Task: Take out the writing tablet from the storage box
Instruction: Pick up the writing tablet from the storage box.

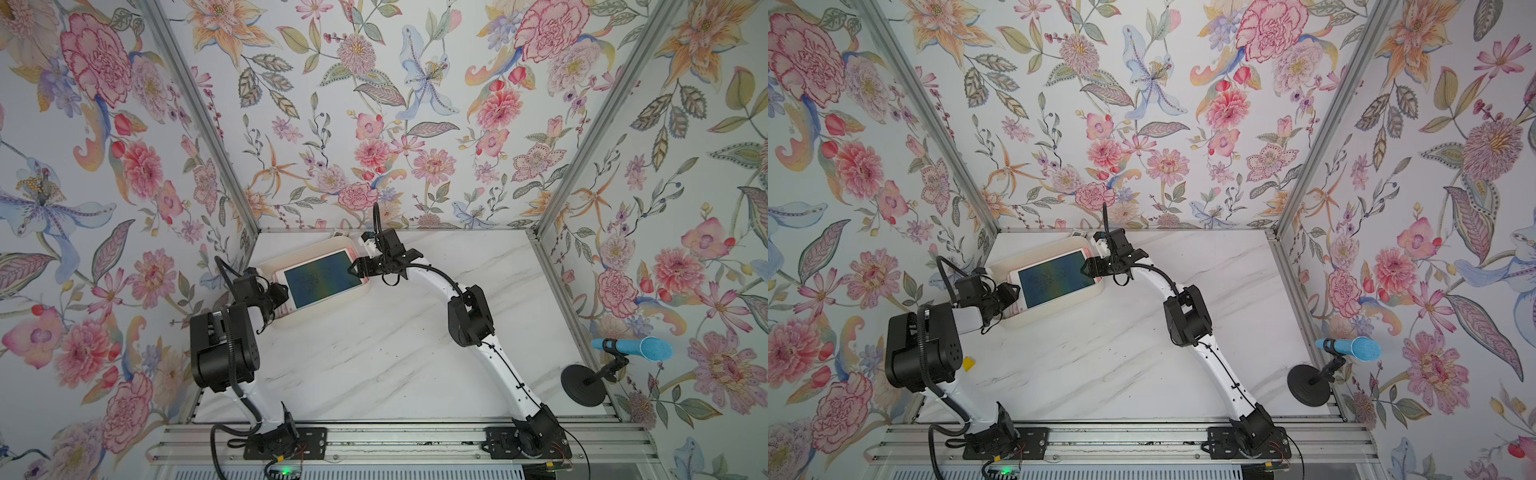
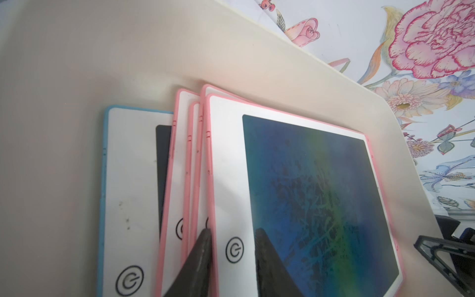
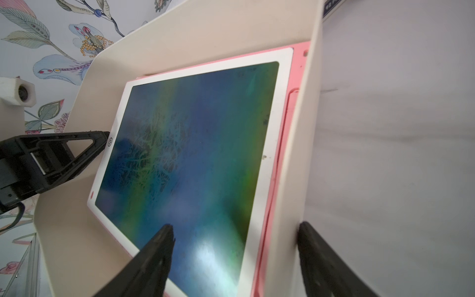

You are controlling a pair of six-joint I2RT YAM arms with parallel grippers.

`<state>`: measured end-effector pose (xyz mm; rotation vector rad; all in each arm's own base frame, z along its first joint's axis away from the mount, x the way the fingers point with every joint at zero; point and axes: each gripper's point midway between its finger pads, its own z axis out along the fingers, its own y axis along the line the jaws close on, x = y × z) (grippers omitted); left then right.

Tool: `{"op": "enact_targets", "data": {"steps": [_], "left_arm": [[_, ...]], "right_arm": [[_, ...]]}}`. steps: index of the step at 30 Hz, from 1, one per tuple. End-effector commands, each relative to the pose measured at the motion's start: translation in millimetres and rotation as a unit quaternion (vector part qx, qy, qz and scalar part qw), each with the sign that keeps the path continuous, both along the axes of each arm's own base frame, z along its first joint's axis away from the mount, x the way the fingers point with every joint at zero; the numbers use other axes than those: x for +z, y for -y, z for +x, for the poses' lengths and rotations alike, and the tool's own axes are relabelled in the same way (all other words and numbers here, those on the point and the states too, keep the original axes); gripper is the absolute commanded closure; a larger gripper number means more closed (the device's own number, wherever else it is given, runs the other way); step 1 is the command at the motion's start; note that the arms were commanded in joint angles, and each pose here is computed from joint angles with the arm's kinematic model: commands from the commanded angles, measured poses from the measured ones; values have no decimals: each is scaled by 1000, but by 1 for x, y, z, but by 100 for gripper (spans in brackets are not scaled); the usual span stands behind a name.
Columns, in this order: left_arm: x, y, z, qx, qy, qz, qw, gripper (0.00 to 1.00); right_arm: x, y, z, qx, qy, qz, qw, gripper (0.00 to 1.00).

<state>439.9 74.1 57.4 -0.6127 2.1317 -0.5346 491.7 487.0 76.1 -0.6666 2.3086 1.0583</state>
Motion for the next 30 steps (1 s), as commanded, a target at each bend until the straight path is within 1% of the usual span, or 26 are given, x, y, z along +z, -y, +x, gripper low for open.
{"op": "enact_targets", "data": {"steps": [1,5,11,14,17,21,28,29,30], "left_arm": [[11,95,-26,-165,5,-156,974,69],[25,100,-26,-172,33,-180,968,70],[22,102,-27,-173,34,-190,966,70],[25,105,-27,-176,45,-203,962,69],[12,102,-28,-173,23,-186,967,67],[8,107,-28,-181,32,-207,961,69],[-1,111,-29,-187,32,-223,956,72],[-5,109,-28,-185,26,-217,958,72],[-14,107,-30,-180,3,-203,963,72]], "right_arm": [[17,-48,-51,96,-13,58,994,25],[16,-48,-53,101,-16,60,993,26],[18,-48,-53,102,-17,62,993,26],[18,-48,-53,104,-17,64,992,26],[20,-50,-54,107,-16,68,992,26],[22,-51,-56,110,-16,69,991,26],[24,-53,-60,118,-14,73,990,26],[24,-54,-60,118,-14,74,990,27],[25,-54,-60,119,-14,74,990,27]]}}
